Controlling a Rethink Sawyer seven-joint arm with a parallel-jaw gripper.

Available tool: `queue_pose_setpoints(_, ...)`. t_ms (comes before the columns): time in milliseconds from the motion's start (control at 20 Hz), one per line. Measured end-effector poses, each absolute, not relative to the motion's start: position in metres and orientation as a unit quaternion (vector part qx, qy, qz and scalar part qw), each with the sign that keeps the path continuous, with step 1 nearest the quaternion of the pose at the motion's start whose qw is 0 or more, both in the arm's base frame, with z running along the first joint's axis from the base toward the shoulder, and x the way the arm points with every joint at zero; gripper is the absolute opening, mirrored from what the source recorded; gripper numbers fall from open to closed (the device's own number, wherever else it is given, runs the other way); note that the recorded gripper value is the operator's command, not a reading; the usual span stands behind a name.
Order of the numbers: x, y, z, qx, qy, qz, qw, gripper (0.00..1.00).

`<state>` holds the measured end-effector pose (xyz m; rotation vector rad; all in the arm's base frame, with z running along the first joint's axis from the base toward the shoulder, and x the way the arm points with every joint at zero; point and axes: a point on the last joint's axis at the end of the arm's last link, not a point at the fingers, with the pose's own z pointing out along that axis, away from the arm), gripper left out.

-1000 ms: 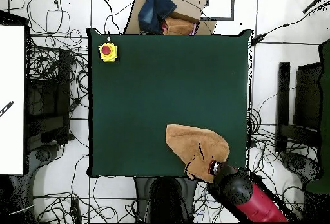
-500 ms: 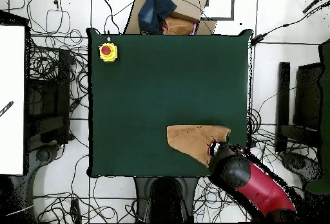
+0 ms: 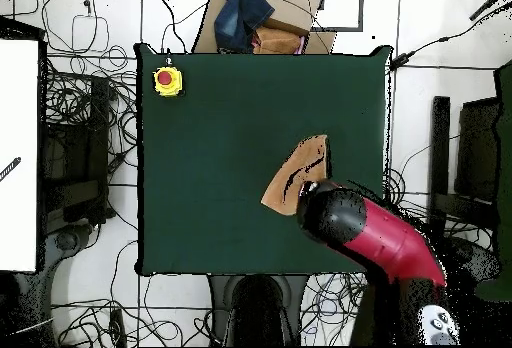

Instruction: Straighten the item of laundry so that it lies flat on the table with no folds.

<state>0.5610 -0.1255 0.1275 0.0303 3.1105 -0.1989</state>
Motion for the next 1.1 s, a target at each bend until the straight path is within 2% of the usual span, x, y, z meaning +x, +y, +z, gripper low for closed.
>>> queue_pose_setpoints(300,0.592,-0.089,0.148,0.011,0.998,-0.066,0.017,0.0)
queue_pose_setpoints(500,0.62,-0.082,0.151,0.029,0.996,-0.058,0.053,0.0)
queue_pose_setpoints(650,0.644,-0.112,0.132,0.05,0.993,-0.043,0.096,0.0)
queue_pose_setpoints(800,0.664,-0.182,0.082,0.102,0.984,-0.005,0.149,0.0)
queue_pose_setpoints(1100,0.645,-0.24,0.024,0.154,0.974,0.047,0.157,0.0)
